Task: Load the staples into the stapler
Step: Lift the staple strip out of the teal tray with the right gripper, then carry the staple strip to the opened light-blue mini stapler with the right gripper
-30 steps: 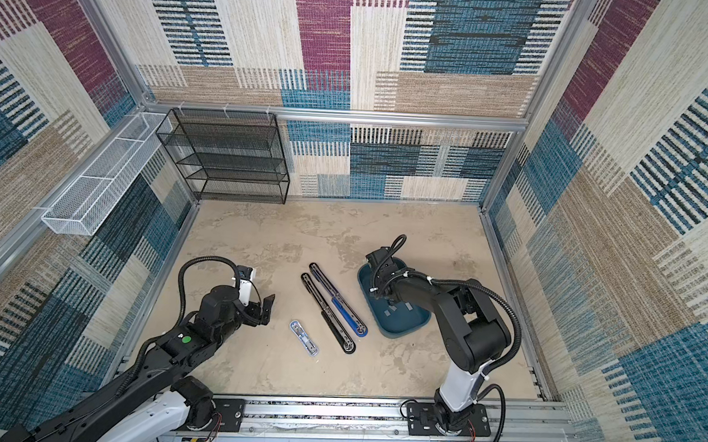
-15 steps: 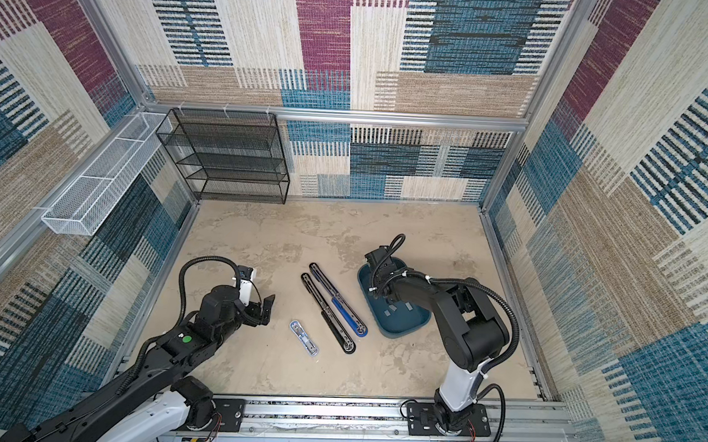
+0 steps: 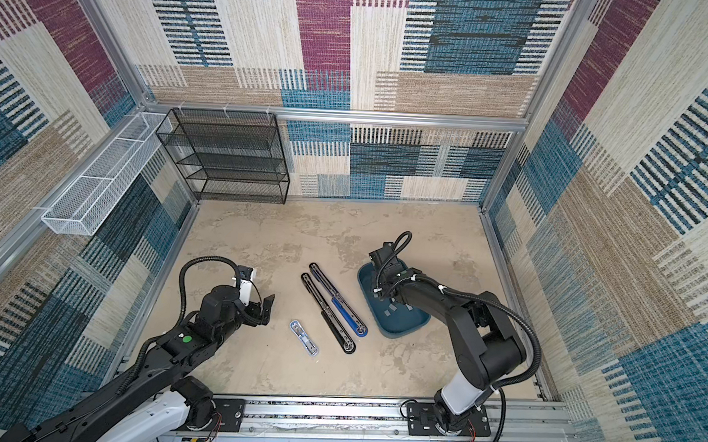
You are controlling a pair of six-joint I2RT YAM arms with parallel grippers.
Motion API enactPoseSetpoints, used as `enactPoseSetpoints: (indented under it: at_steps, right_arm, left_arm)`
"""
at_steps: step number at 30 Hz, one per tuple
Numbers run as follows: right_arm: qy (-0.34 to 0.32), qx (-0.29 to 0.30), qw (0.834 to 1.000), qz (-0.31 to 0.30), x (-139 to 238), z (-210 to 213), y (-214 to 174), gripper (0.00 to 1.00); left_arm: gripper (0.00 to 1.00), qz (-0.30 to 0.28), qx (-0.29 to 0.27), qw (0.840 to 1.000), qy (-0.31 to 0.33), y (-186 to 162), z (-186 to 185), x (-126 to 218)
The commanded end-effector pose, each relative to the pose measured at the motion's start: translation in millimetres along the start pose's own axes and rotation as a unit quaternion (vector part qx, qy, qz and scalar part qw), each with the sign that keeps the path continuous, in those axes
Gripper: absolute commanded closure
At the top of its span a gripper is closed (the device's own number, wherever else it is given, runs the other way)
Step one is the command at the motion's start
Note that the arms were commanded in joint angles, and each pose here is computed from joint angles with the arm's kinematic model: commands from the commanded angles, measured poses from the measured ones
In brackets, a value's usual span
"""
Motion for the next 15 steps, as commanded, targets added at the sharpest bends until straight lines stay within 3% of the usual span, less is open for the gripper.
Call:
enactPoseSetpoints:
  at_steps: [1, 10, 15]
  right_arm:
    - [0.002, 0.0, 1.0, -0.015, 16.6, 5.5, 3.9, 0.86]
    - [0.059, 0.064, 0.993, -0.074, 73.2, 58.8, 2.8, 0.87]
    - [0.155, 0.119, 0.977, -0.083, 92.6, 102.3, -34.0, 0.89]
  left_arm:
    - [0.01, -0.014, 0.011, 1.0, 0.018, 5.5, 4.1, 0.3]
    - [0.01, 0.022, 0.032, 0.999, 0.007, 1.7, 3.2, 6.1]
    - [0.01, 0.035, 0.07, 0.996, -0.033, -7.0, -5.8, 5.7]
Point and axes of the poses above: each gripper's point midway between its finger pads, its own x axis back along the fingers, its own z axis along the line the jaws close on, y = z × x, the point moved 6 cm from there along x, back along the fingers, and after that the axes turned 6 degrees about -x, right-handed, at the moved point
